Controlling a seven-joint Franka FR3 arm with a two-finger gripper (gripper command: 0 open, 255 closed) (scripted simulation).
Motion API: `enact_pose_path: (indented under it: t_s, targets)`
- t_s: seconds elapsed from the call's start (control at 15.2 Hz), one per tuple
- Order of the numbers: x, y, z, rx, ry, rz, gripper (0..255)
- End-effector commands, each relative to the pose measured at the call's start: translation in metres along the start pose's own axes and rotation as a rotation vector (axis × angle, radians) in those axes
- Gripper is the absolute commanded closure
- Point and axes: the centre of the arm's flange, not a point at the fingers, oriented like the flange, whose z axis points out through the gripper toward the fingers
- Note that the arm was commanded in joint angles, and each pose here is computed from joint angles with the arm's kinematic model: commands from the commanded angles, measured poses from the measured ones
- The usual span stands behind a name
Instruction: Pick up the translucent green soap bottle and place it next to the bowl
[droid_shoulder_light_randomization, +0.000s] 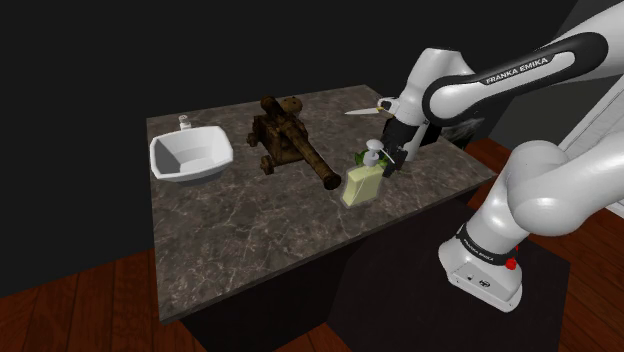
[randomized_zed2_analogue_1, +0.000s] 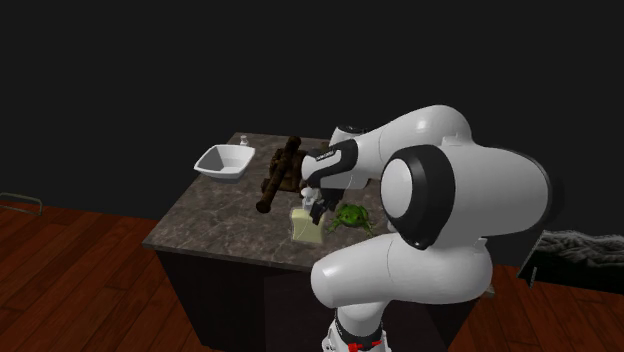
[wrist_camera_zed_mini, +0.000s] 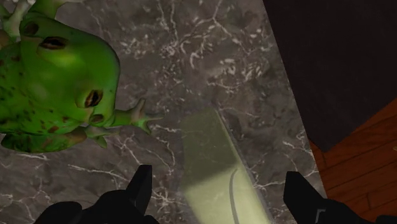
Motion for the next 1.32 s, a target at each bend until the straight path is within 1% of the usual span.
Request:
enact_pose_path:
  t_s: [0.0, 0.53, 0.59, 1.19, 1.25]
  targets:
    - [-0.0005, 0.0000, 0.0117, -0.001, 0.001, -0.001, 0]
    - [-0.0005, 0.0000, 0.0147, -0.001, 0.001, -0.001, 0]
    - [-0.0005, 0.0000, 0.0147, -0.001, 0.001, -0.001, 255]
    - [-0.0005, 0.0000, 0.0147, -0.001, 0.001, -0.001, 255]
    - [0.0004, -0.0005, 0.0095, -0.001, 0.001, -0.001, 255]
